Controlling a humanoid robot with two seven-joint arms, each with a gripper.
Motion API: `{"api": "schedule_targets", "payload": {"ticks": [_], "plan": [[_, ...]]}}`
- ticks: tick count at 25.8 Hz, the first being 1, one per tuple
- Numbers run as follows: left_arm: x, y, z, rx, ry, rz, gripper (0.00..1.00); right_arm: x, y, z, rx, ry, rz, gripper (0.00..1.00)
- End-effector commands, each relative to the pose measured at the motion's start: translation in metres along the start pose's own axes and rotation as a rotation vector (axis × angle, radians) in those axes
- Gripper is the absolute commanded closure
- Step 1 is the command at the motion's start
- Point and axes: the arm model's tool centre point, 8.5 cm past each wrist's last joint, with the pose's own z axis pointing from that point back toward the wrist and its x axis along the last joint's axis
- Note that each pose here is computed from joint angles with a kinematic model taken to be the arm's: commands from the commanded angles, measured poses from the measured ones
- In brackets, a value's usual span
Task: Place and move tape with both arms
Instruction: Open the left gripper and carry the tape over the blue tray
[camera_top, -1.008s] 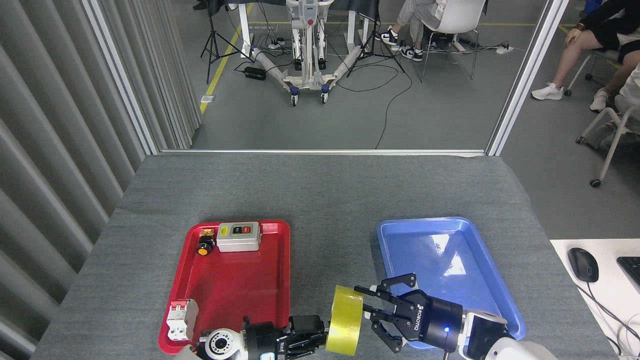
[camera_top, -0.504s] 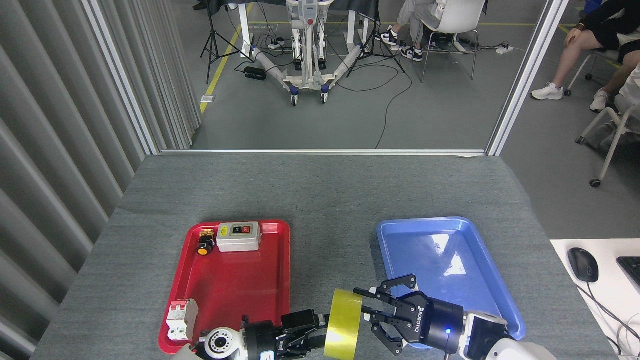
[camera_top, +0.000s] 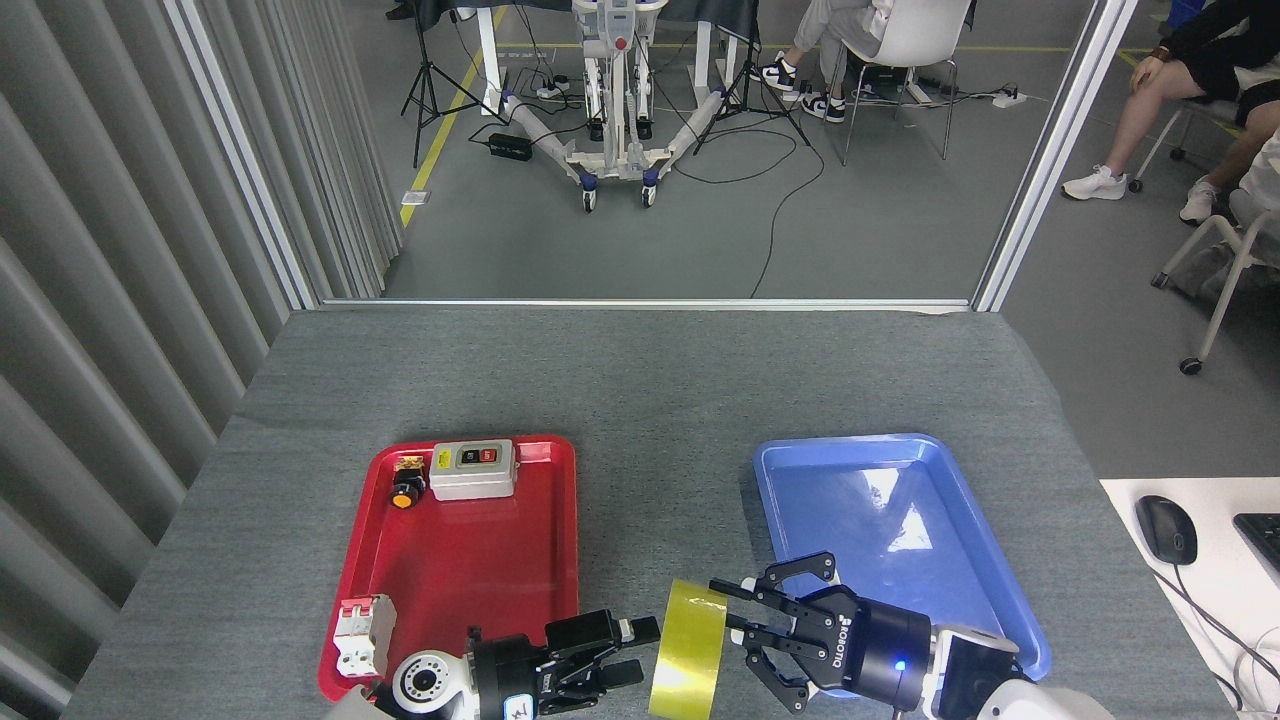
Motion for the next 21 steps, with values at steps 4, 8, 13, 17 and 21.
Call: {"api": "schedule_targets", "payload": {"ticks": [4,8,13,17,21], "plan": [[0.014,0.015,0.027,0.088,-0.052,-0.030,0.01,-0.007,-0.004,0.009,-0.011,0.019,-0.021,1.00],[0.019,0.024,0.053,0.160,-0.070,-0.046,0.01,-0.018,-0.009,0.024,-0.017,0.053,-0.042,1.00],[0.034,0.034,0.100,0.261,-0.090,-0.108,0.01,-0.046,-0.012,0.048,-0.023,0.154,-0.088,1.00],[0.077,0.038,0.126,0.299,-0.132,-0.252,0.01,-0.070,-0.013,0.074,-0.043,0.311,-0.163,1.00],[0.074,0.039,0.150,0.314,0.073,-0.353,0.01,-0.089,-0.003,0.116,0.048,0.512,-0.324,1.00]]}}
